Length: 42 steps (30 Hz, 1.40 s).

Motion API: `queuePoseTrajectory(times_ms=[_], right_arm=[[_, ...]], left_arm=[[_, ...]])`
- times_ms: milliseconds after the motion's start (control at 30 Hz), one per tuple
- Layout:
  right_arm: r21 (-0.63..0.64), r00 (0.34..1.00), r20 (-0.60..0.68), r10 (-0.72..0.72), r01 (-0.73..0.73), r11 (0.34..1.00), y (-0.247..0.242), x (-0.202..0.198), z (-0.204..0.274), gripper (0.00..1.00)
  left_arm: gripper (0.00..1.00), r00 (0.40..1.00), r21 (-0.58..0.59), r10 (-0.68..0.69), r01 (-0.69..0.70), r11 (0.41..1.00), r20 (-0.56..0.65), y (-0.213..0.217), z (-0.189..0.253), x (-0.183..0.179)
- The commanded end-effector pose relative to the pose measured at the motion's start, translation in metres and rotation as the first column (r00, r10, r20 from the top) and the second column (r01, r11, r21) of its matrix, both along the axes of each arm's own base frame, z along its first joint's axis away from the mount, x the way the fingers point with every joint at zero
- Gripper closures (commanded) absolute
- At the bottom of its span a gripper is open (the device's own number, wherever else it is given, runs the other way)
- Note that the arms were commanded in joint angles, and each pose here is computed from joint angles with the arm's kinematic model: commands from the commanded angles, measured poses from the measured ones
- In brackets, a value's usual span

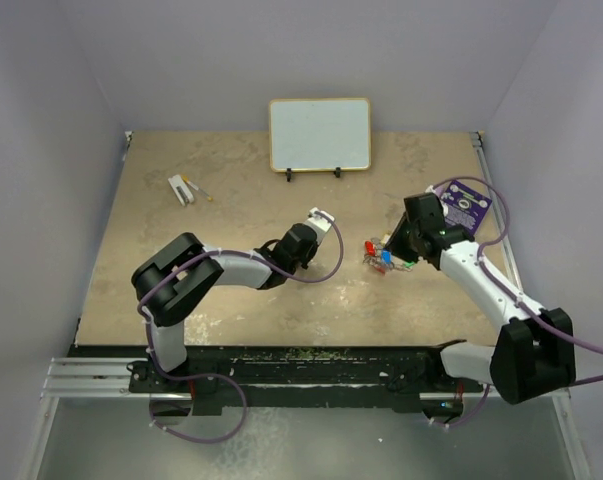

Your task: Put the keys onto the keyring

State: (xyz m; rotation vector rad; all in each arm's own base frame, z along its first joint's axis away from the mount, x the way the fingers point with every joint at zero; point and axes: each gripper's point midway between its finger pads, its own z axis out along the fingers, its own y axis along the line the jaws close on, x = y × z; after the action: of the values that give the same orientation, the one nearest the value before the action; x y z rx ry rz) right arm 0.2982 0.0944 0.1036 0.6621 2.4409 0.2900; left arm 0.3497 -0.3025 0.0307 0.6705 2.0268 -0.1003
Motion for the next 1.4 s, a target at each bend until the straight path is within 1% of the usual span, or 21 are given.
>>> queuePoseTrajectory(times_ms=[0, 67, 100, 133, 200, 267, 333, 467, 600, 700, 800, 1033, 1100, 1233, 1367], right_arm=[[0.05, 0.998, -0.064, -0.027, 0.031, 0.998, 0.004, -0.025, 0.012, 0.67], [0.068, 0.998, -0.062, -0.019, 0.023, 0.997, 0.006, -0.034, 0.02, 0.62], [0.082, 0.998, -0.061, -0.009, 0.014, 0.997, 0.008, -0.038, 0.023, 0.49], [0.099, 0.998, -0.067, 0.005, 0.001, 0.995, 0.011, -0.042, 0.024, 0.42], [0.127, 0.996, -0.086, 0.026, -0.015, 0.992, 0.015, -0.051, 0.026, 0.38], [0.123, 0.994, -0.104, 0.034, -0.021, 0.992, 0.015, -0.056, 0.024, 0.37], [0.085, 0.996, -0.088, 0.014, -0.007, 0.996, 0.009, -0.053, 0.025, 0.38], [0.052, 1.0, -0.001, 0.026, -0.026, 0.998, 0.008, -0.027, 0.035, 0.39], [0.001, 0.999, -0.039, 0.012, -0.012, 1.0, 0.007, -0.007, 0.028, 0.43], [-0.024, 0.999, -0.037, 0.015, -0.016, 1.0, 0.008, 0.009, 0.032, 0.49], [-0.029, 0.999, -0.03, 0.019, -0.019, 0.999, 0.009, 0.014, 0.033, 0.51], [0.019, 0.999, -0.036, 0.038, -0.037, 0.999, 0.016, 0.007, 0.025, 0.51], [0.015, 0.998, -0.055, 0.033, -0.033, 0.999, 0.013, -0.002, 0.015, 0.52], [0.024, 0.998, -0.041, 0.048, -0.047, 0.999, 0.013, -0.008, 0.015, 0.51], [0.037, 0.994, -0.075, 0.075, -0.072, 0.997, 0.016, -0.019, 0.005, 0.51]], left_arm=[[0.97, 1.0, -0.045, 0.005, -0.005, 0.999, 0.016, -0.01, 0.011, 0.008], [0.97, 1.0, -0.045, 0.005, -0.004, 0.999, 0.012, -0.009, 0.011, 0.007], [0.97, 1.0, -0.046, 0.005, -0.005, 0.999, 0.012, -0.009, 0.011, 0.007], [0.97, 1.0, -0.046, 0.005, -0.004, 0.999, 0.011, -0.009, 0.01, 0.006], [0.97, 1.0, -0.048, 0.004, -0.004, 0.999, 0.007, -0.009, 0.009, 0.006], [0.97, 1.0, -0.051, 0.003, -0.002, 0.999, 0.004, -0.01, 0.009, 0.005], [0.97, 1.0, -0.053, 0.002, -0.001, 0.999, 0.003, -0.01, 0.009, 0.005], [0.97, 1.0, -0.058, 0.005, -0.005, 0.998, 0.007, -0.009, 0.012, 0.005], [0.97, 1.0, -0.069, 0.014, -0.013, 0.998, 0.011, -0.008, 0.016, 0.004], [0.97, 1.0, -0.081, 0.016, -0.015, 0.997, 0.009, -0.006, 0.017, 0.001], [0.93, 1.0, -0.102, 0.015, -0.013, 0.995, 0.015, -0.005, 0.021, -0.001], [0.84, 0.999, -0.15, 0.023, -0.018, 0.988, 0.03, -0.005, 0.036, -0.003], [0.84, 0.999, -0.158, 0.031, -0.027, 0.987, 0.024, -0.003, 0.038, -0.006], [0.83, 0.999, -0.179, 0.049, -0.046, 0.983, 0.015, 0.001, 0.043, -0.008], [0.75, 0.999, -0.213, 0.032, -0.03, 0.976, 0.004, -0.004, 0.045, -0.011]])
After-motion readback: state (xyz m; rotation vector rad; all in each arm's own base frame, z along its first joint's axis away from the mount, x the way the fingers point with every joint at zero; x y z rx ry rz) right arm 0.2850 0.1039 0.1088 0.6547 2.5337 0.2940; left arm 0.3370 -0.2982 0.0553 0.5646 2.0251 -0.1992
